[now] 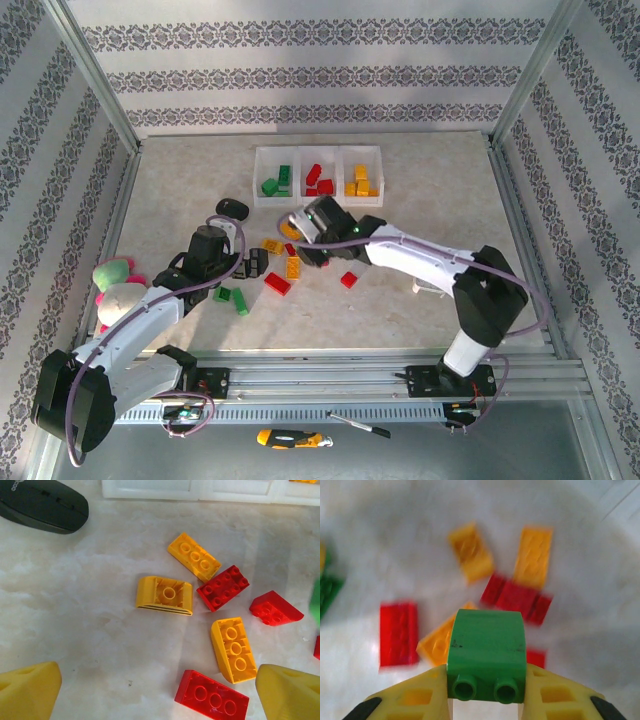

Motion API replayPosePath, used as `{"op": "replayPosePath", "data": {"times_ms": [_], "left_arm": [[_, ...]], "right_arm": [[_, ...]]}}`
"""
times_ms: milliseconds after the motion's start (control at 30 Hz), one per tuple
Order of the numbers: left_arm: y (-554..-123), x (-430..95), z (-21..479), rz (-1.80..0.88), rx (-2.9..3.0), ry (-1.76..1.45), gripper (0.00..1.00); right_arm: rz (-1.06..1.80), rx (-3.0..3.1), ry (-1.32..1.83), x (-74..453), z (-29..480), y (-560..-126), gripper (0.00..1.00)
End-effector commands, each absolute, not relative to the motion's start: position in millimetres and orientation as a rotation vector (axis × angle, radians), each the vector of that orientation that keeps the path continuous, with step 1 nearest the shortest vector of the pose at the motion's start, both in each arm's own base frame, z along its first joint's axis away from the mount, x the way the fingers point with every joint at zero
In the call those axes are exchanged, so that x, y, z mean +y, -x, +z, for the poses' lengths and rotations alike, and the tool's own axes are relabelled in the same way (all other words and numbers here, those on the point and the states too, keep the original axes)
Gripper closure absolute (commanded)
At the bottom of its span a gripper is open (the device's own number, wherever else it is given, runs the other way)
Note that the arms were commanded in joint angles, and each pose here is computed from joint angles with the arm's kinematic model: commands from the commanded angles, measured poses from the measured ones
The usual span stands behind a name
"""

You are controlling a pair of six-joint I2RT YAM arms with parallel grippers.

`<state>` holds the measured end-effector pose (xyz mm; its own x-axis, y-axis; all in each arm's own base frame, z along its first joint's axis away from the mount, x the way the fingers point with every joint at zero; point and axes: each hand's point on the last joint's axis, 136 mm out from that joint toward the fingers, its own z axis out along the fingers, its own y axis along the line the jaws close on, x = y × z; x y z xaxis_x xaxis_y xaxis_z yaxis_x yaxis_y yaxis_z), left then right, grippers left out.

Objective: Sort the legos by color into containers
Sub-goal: Pick up the lego from the bottom-center of the table, then place the lego in the container.

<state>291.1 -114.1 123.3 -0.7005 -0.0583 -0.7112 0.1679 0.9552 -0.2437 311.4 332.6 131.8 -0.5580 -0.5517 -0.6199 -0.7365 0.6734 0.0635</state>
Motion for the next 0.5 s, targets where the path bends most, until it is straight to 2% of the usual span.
{"op": "replayPosePath", "data": {"times_ms": [0, 233, 467], "left_arm": [[-294, -113, 131, -0.344, 2.262, -0.171, 0.01], [-293, -107, 133, -0.345, 2.266, -0.075, 0.01], [-290, -92, 124, -0.318, 2.312, 0.128, 0.01]], "right_arm": [[0.332, 2.223, 0.902, 345, 147, -369, 0.73], [0.296, 2.152, 0.817, 377, 153, -461, 0.72], [0.278, 2.13, 0.769, 395, 136, -520, 0.72]]}}
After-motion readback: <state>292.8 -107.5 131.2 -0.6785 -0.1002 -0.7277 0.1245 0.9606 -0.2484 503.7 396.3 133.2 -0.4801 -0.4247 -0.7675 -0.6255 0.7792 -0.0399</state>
